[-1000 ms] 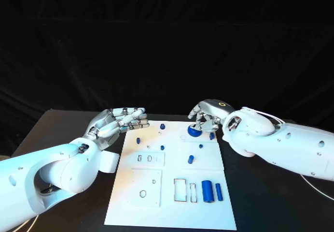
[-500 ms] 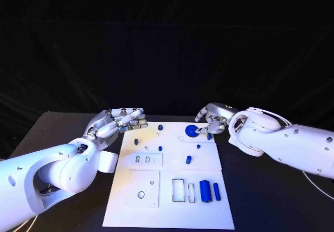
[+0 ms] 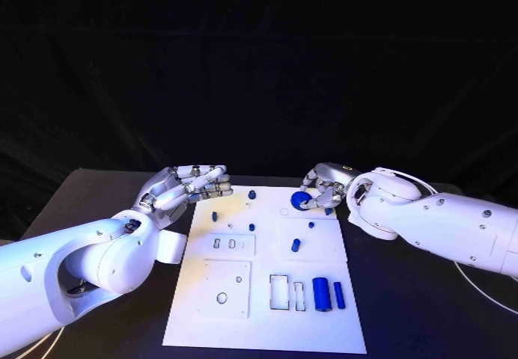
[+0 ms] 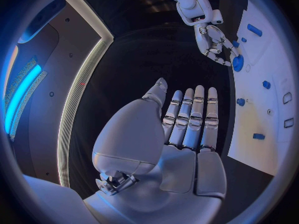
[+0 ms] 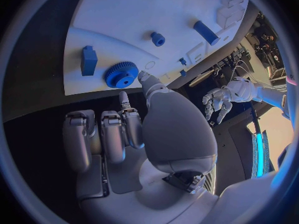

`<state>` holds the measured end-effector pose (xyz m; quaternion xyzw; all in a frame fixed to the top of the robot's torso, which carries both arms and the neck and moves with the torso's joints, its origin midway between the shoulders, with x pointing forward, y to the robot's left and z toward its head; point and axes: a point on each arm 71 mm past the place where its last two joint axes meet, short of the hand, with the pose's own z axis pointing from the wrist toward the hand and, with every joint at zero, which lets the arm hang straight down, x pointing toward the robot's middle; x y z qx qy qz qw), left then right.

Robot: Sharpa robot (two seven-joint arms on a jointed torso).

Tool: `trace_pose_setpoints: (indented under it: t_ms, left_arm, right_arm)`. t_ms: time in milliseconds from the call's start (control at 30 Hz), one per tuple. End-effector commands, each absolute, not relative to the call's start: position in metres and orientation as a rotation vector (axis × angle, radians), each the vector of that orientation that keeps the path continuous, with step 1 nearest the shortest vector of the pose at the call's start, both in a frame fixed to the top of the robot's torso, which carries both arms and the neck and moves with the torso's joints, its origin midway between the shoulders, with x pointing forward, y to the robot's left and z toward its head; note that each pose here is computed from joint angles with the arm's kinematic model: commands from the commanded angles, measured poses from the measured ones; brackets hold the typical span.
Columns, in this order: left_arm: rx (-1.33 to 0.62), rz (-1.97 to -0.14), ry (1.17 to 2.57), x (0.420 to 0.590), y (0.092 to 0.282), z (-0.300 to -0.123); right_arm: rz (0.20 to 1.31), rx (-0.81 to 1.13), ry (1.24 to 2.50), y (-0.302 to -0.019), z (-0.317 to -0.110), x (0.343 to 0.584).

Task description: Assemble the parts on the task board

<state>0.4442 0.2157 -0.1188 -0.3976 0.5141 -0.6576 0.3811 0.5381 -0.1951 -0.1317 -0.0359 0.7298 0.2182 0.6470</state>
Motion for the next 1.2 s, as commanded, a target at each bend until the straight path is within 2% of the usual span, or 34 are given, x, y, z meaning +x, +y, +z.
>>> trace_pose_setpoints:
  t_ms: [33, 500, 1200]
  left_arm:
    - [-1.006, -1.705, 1.32, 0.444, 0.213, -0.118]
    - [-1.006, -1.708, 1.323, 0.444, 0.212, -0.118]
    - [-1.008, -1.705, 1.322, 0.444, 0.212, -0.118]
  right_arm:
    - [0.481, -0.075, 1.678, -0.195, -0.134, 0.54]
    - [0.454, -0.053, 1.694, -0.198, -0.138, 0.548]
    - [0.438, -0.09, 1.734, -0.194, -0.146, 0.547]
